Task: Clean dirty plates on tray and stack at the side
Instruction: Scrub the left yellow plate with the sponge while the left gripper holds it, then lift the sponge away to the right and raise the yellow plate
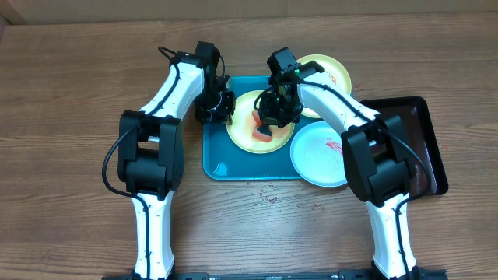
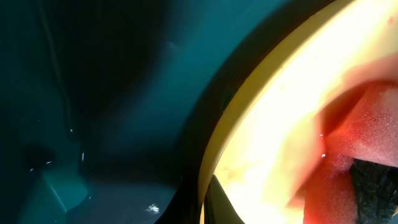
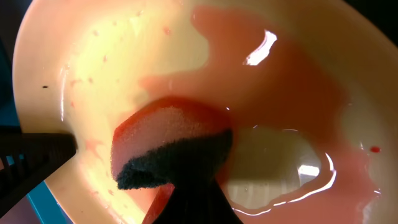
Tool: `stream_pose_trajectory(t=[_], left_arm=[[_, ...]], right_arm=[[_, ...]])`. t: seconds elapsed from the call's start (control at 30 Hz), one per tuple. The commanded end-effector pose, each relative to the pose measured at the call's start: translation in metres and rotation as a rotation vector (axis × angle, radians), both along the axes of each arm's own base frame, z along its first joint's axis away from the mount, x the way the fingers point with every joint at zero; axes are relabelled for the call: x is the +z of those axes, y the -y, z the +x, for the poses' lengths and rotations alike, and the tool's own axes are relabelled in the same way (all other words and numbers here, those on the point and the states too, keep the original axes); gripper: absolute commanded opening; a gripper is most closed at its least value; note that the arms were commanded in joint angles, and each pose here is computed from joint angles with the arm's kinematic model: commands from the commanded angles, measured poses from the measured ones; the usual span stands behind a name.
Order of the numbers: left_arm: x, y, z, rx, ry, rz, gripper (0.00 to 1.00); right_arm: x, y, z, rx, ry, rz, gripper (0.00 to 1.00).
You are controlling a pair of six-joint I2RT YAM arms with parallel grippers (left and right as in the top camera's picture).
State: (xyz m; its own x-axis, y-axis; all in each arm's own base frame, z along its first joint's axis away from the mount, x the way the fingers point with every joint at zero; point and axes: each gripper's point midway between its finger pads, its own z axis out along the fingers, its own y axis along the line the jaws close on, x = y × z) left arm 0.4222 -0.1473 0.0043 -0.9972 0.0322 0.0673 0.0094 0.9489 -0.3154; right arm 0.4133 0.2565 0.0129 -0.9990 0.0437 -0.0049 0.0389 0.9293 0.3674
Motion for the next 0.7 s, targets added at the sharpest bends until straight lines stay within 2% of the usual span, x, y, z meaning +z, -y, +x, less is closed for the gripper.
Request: stream_pose_trajectory(t=[0.0, 0.13, 0.37, 0.53, 0.67], left_arm=[[-0.023, -0.008, -0.009, 0.024, -0.053, 0.057, 0.04], [0.001, -0.016, 0.003, 0.038, -0.014, 0.057, 0.04], [0.062, -0.038, 0.029, 0.043, 0.165, 0.154, 0.04], [0.101, -0.044, 0.029, 0.010, 0.263, 0.212, 0.04], [0.124, -0.051, 0.027, 0.008, 0.320, 0.284, 0.03]], right_arm=[[-0.002, 0.009, 0.002, -0.007, 0.008, -0.042, 0.04], [0.035, 0.011, 0.011, -0.011, 0.061, -0.020, 0.04], [0.148, 0.032, 0.021, -0.048, 0.223, 0.043, 0.04], [0.220, 0.066, 0.016, -0.112, 0.345, 0.078, 0.04], [0.251, 0.109, 0.011, -0.199, 0.392, 0.056, 0.04]])
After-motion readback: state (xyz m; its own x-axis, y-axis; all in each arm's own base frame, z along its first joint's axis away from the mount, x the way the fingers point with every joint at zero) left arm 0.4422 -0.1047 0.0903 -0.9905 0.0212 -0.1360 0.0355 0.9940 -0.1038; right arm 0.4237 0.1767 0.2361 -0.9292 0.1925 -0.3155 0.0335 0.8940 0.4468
